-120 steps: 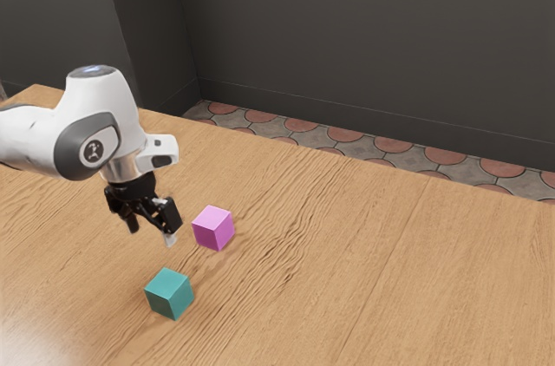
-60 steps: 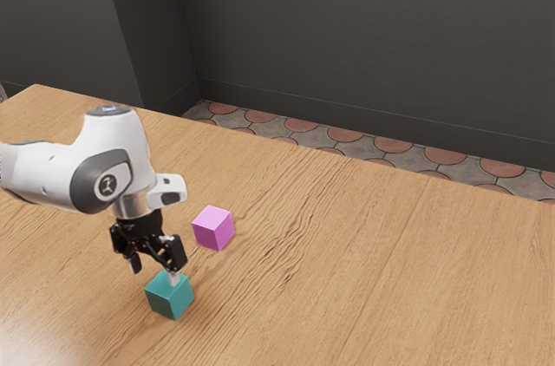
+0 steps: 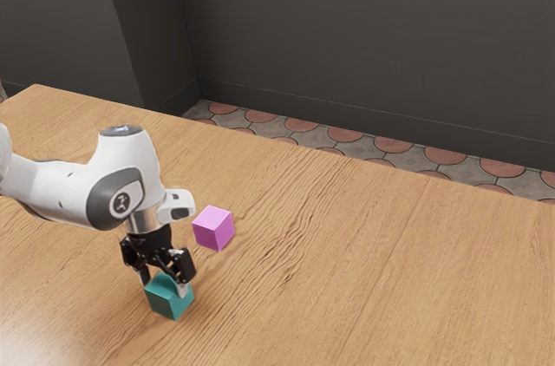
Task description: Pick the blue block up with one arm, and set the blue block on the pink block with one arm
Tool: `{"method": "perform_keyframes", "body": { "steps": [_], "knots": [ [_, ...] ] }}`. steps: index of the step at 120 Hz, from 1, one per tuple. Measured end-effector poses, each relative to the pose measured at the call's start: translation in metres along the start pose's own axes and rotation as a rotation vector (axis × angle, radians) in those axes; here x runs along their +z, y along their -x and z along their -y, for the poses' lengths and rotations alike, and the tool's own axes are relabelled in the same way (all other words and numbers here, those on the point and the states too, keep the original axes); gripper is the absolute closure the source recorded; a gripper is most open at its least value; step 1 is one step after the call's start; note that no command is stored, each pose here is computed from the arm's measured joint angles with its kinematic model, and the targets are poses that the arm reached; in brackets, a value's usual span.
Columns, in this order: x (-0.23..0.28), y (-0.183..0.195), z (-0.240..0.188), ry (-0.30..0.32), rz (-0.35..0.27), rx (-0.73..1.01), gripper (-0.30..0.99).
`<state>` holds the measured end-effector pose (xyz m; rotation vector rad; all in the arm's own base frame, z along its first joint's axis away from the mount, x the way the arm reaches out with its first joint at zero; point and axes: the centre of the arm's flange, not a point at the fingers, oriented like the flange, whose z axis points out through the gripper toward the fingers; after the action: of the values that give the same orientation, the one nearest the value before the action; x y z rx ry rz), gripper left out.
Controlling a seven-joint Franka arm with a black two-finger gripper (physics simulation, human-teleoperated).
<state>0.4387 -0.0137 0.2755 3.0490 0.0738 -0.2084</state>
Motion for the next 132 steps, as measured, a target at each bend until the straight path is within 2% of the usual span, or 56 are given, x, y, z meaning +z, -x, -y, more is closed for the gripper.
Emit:
{"method": "perform_keyframes", "body": {
  "steps": [38, 46, 61, 76, 94, 110, 118, 132],
  "knots": [
    [0.016, -0.005, 0.002, 0.002, -0.002, -0.006, 0.00],
    [0.016, -0.006, 0.002, 0.002, -0.004, -0.007, 0.07],
    [0.017, -0.006, 0.003, 0.002, -0.005, -0.011, 0.32],
    [0.005, -0.007, 0.005, -0.009, -0.032, -0.020, 0.41],
    [-0.020, -0.010, 0.002, -0.018, -0.079, -0.020, 0.37],
    [-0.053, -0.028, -0.004, -0.015, -0.134, -0.003, 0.36],
    [-0.067, -0.036, 0.006, -0.015, -0.146, -0.012, 0.35],
    [-0.101, -0.079, 0.032, -0.010, -0.155, -0.037, 0.33]
  ]
}}
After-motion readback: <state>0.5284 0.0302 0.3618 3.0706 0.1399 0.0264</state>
